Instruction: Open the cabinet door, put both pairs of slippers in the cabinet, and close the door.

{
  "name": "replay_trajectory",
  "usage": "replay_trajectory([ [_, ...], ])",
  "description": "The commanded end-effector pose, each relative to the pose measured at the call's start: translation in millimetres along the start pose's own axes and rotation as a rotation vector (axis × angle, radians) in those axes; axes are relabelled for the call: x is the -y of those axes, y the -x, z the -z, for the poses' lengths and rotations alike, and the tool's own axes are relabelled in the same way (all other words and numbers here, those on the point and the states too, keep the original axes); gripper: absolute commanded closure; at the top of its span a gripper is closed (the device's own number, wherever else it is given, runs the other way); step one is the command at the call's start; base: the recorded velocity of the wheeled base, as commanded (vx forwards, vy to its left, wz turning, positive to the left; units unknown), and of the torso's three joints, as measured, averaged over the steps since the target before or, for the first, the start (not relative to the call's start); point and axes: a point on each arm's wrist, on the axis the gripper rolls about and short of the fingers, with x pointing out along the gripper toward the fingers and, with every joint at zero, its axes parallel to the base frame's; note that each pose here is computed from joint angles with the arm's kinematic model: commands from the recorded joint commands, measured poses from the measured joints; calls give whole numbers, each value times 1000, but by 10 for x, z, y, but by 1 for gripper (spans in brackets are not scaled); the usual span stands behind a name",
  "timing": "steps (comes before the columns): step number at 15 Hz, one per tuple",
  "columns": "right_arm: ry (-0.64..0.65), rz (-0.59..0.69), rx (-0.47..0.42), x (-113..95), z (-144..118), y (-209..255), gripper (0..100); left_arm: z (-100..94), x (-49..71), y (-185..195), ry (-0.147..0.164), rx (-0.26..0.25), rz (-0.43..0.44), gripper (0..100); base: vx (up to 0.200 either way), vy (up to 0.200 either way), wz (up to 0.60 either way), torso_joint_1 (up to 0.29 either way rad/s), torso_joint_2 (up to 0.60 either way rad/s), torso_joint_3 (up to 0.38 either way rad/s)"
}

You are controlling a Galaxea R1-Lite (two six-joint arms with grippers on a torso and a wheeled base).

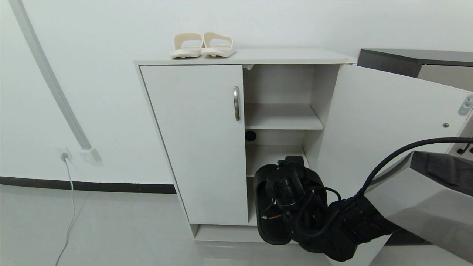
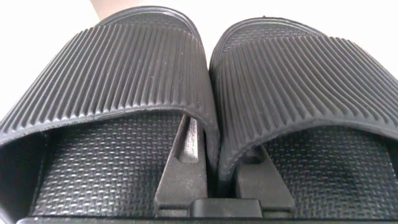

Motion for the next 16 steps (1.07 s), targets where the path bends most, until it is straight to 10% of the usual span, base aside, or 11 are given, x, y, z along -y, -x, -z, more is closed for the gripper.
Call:
replay_trajectory([
  [1, 1, 0, -1, -2, 8, -4, 100, 1, 0, -2, 0, -2, 0, 100, 0, 0, 0, 0, 0, 0],
  [16, 15, 25, -18, 49, 84, -91, 100, 1, 0, -2, 0, -2, 0, 100, 0, 0, 0, 0, 1, -34],
])
